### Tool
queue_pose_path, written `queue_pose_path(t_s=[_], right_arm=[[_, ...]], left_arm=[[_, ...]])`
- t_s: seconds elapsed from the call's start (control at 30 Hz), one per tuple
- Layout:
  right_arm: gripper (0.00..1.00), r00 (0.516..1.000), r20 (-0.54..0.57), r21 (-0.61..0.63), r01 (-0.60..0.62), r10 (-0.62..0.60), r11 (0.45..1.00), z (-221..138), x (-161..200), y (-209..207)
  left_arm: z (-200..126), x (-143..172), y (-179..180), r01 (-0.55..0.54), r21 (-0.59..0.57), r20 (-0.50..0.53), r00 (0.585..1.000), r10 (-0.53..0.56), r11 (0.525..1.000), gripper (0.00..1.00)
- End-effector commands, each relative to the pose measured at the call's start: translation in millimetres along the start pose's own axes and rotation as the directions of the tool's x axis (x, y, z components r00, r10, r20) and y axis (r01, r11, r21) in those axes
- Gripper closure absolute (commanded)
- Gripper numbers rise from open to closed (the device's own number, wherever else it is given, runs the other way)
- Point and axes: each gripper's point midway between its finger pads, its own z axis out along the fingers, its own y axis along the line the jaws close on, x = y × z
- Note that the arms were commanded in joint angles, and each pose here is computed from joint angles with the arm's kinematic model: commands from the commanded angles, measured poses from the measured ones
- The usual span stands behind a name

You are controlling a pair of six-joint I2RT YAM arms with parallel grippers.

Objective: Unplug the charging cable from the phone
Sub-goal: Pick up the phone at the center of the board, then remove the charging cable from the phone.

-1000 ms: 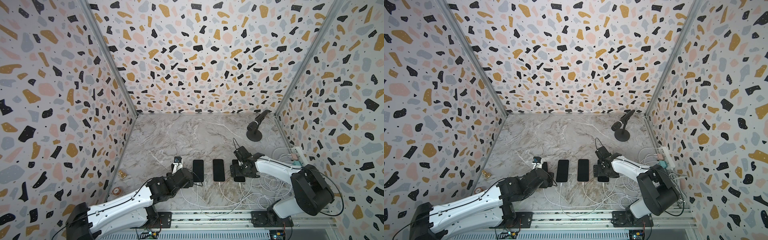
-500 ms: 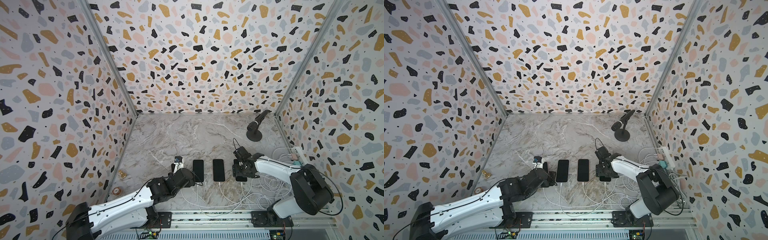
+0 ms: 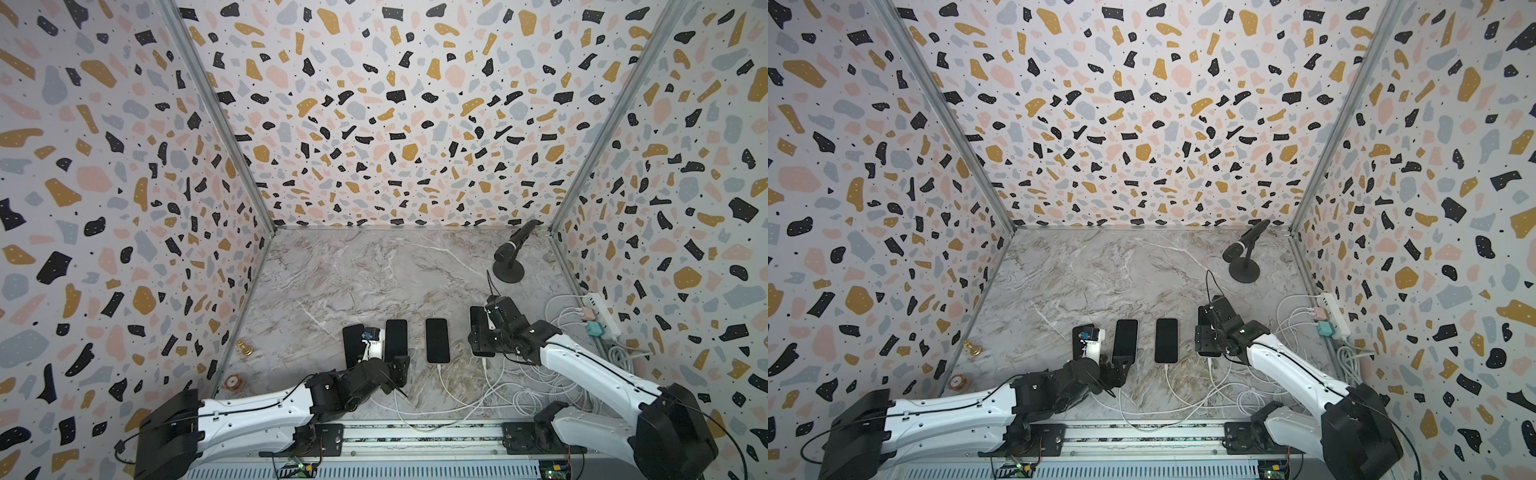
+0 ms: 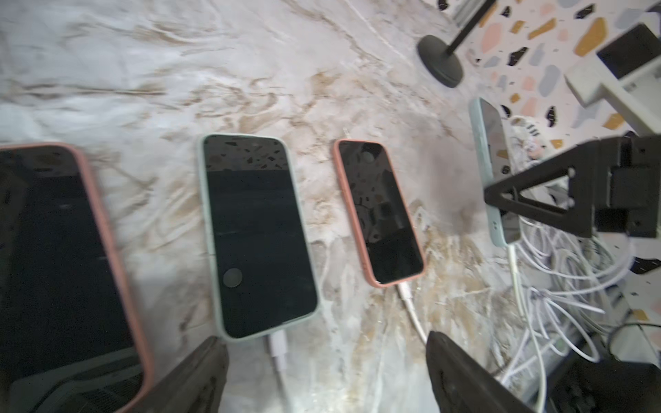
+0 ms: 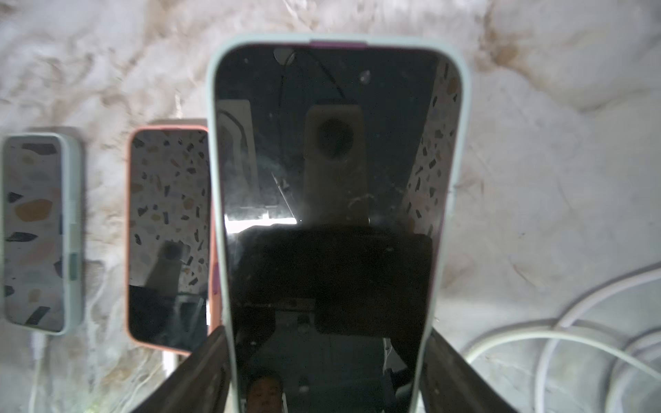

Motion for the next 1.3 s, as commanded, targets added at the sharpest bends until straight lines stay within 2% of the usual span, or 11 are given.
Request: queue_pose_path(t_s=[0.0,0.17,0.3,0.5,0.67,0.97,1.27], right_arm=[[0.53,0.997,0.074,-0.034,0.005,-0.003,0.999,-15,-16,8],[0.55,0.997,0.076,-0.018,0.001,0.001,1.000,-16,-14,4],[0.56,0.995,0.099,-0.011,-0.014,0.015,1.000,-20,-17,1],[0.56,0.989,0.147,-0.021,-0.016,0.019,1.000,-33,-28,3],[0.56,0.988,0.151,-0.029,-0.021,0.025,0.999,-36,-28,4],[0.58,0.985,0.166,-0.079,-0.038,0.051,0.996,-41,-25,9],[0.58,0.982,0.180,-0.080,-0.035,0.049,0.996,-45,-25,8]], left_arm=[[0,-20,-53,0.034,0.176,0.132,0.990,-0.058,0.984,0.09],[12,6,-106,-0.013,0.290,0.113,0.993,-0.021,0.957,0.11],[22,28,-134,0.000,0.364,0.083,0.996,-0.032,0.931,0.14],[31,52,-172,-0.051,0.420,0.060,0.998,0.029,0.906,0.16],[47,66,-188,-0.051,0.442,0.041,0.998,0.037,0.895,0.17],[73,82,-201,-0.044,0.460,0.036,0.999,0.031,0.887,0.29],[88,76,-206,-0.024,0.485,0.036,0.999,0.007,0.874,0.46]])
